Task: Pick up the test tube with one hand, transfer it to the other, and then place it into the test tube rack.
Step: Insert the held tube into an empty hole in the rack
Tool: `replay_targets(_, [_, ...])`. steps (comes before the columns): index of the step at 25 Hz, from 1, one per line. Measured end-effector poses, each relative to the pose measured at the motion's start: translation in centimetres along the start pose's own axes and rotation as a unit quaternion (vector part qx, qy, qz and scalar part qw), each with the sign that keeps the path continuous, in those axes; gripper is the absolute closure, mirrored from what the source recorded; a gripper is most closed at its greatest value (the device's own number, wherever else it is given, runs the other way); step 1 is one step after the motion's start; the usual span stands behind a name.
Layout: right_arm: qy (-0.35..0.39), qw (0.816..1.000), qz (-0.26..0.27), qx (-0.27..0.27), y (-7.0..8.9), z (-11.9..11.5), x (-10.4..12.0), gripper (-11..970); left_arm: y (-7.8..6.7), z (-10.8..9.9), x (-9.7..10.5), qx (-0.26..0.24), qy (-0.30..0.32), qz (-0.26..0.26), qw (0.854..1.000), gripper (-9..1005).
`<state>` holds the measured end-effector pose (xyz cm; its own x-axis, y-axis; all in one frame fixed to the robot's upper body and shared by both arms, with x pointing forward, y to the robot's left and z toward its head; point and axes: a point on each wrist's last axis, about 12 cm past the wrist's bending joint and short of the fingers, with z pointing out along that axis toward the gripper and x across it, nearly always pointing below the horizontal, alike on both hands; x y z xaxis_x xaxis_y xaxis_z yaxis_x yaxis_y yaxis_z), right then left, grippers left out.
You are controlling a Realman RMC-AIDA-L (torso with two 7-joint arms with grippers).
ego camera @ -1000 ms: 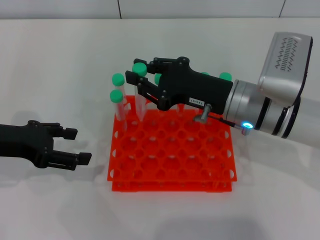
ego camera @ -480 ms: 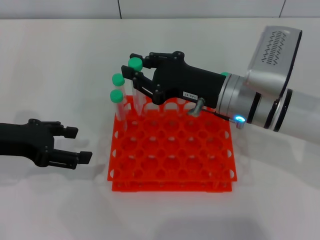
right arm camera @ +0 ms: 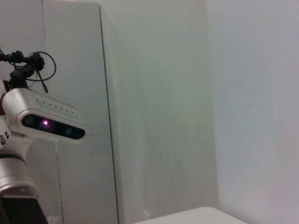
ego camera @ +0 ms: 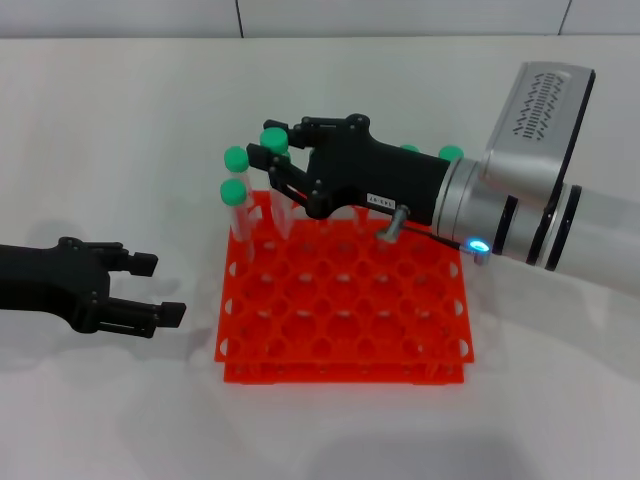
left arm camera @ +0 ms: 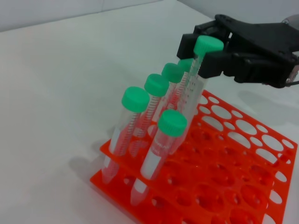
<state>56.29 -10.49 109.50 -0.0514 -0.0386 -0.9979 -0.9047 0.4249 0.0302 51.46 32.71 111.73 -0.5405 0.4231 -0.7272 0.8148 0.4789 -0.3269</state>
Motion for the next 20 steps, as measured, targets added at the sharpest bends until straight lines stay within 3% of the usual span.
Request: replay_targets(20, [0.023,1.000,0.002,0.003,0.34,-0.24,1.04,695,-0.10,0.18,0.03,0.003,-0.003,0.000,1.000,106])
